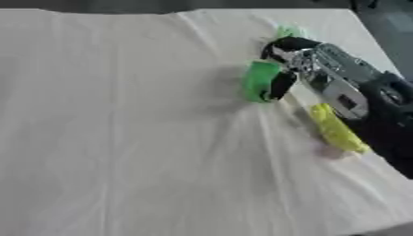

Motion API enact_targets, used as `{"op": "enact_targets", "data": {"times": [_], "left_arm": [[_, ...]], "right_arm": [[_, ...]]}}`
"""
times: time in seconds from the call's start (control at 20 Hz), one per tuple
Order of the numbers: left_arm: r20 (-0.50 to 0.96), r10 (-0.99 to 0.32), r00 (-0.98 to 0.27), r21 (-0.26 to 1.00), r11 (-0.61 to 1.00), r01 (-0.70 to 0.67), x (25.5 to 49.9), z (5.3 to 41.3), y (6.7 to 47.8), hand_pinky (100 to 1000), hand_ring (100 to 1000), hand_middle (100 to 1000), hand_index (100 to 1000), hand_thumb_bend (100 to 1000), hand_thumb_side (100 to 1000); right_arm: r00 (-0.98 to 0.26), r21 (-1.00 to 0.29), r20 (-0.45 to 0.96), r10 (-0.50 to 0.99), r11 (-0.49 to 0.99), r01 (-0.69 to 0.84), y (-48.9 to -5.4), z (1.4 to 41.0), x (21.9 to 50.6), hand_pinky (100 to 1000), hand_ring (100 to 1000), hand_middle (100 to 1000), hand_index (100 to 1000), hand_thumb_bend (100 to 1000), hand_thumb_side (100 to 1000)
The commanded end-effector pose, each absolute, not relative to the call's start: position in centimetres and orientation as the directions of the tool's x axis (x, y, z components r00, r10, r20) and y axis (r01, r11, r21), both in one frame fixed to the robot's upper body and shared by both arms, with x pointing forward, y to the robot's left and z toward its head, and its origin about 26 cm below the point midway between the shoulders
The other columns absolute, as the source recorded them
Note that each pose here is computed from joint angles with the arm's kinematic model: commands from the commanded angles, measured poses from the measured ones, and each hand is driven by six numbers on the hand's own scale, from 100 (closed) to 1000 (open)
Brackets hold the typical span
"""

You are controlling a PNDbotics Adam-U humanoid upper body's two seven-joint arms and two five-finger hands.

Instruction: Pick up the objects with one hand, pass them to the other hand, and then place them into the box on the other side of the table.

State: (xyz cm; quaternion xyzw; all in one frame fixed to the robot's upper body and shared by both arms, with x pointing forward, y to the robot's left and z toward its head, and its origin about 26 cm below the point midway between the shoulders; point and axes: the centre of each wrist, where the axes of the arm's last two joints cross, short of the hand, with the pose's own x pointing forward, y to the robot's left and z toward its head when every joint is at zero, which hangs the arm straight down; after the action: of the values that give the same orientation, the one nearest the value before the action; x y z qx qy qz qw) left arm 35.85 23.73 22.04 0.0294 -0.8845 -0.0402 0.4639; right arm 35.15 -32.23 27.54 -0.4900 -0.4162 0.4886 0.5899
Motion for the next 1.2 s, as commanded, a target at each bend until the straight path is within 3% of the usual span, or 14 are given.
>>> {"op": "enact_targets", "data": {"times": [0.05,0.7,1.2], "left_arm": [[0.798,-0.088,-0.596,0.106,0.994,-0.005,35.62,23.05,23.65,632,729,802,748,195,828],[0.799,-0.086,-0.595,0.108,0.994,0.002,35.63,23.0,23.58,634,730,802,748,195,828],[0.799,-0.084,-0.595,0.11,0.994,0.007,35.63,23.01,23.48,636,731,803,747,195,828]], "right_arm": [[0.43,-0.891,0.142,0.892,0.304,-0.337,-32.86,28.65,35.1,913,889,869,885,454,143],[0.459,-0.876,0.148,0.876,0.331,-0.35,-33.75,28.21,35.52,910,875,847,879,462,156],[0.461,-0.882,0.152,0.874,0.33,-0.336,-33.74,28.43,35.56,904,845,747,823,453,148]]}}
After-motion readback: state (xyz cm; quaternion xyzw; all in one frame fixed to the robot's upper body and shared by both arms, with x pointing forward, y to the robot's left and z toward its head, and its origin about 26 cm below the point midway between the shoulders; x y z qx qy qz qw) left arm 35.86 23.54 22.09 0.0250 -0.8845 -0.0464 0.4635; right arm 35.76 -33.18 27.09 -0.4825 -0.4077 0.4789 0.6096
